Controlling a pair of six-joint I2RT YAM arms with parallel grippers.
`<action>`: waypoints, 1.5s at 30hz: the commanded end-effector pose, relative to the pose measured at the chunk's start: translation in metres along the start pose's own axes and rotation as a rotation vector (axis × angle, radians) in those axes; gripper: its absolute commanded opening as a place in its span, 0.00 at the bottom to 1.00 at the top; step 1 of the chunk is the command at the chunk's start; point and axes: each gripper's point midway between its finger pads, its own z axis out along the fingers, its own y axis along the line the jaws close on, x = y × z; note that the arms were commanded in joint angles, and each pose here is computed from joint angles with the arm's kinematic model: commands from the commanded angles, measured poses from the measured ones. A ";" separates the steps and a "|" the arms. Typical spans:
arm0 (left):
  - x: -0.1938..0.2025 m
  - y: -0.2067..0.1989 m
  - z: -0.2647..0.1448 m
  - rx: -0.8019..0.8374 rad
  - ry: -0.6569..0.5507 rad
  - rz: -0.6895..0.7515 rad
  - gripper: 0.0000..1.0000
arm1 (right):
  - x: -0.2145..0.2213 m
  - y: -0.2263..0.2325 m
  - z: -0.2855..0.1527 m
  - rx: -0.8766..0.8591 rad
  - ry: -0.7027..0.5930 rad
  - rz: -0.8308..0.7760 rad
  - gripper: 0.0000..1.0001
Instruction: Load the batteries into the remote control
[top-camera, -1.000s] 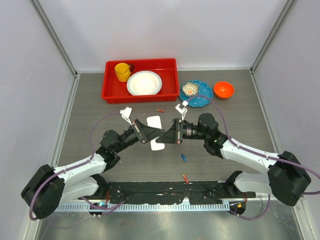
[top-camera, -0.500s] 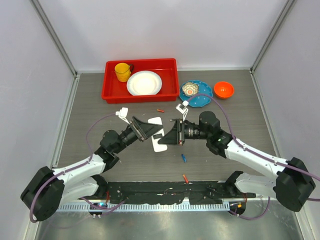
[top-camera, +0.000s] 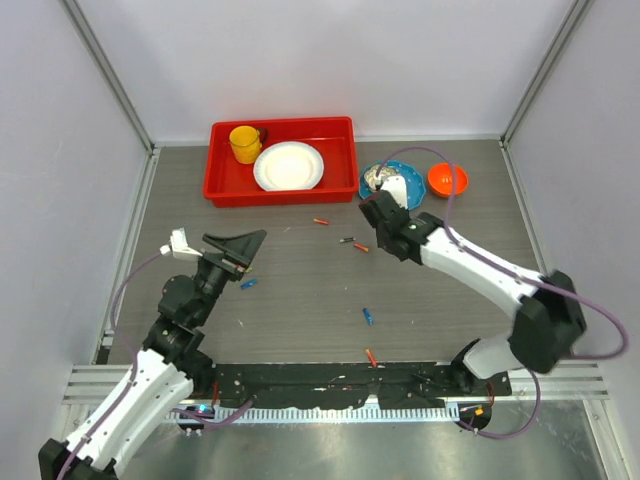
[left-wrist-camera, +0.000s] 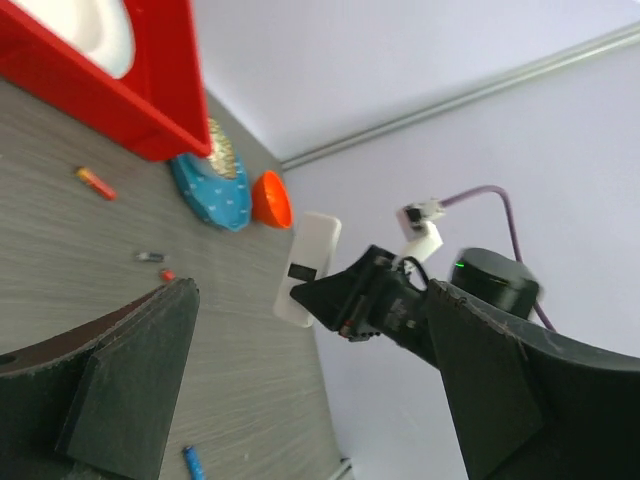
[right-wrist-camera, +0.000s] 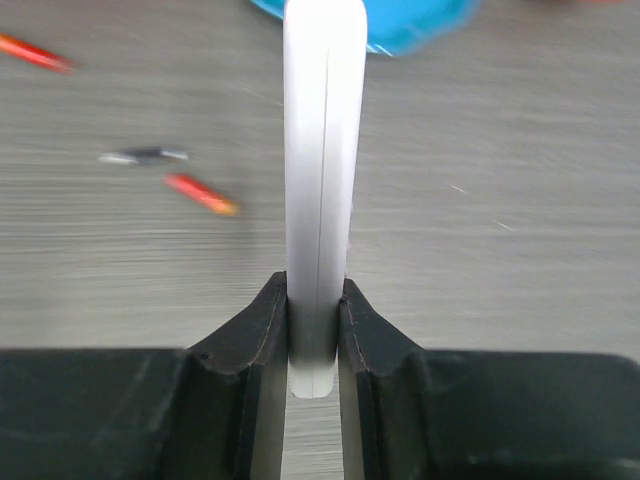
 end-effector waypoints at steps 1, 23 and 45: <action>0.001 0.069 -0.027 -0.288 0.004 0.123 1.00 | 0.028 -0.087 0.026 0.452 0.113 -0.245 0.01; 0.009 0.086 -0.051 -0.350 0.084 0.244 1.00 | 0.106 -0.045 0.100 0.307 0.424 -0.343 0.39; 0.003 0.146 -0.052 -0.814 0.203 0.399 1.00 | 0.047 0.003 -0.019 -0.375 -0.247 0.287 0.86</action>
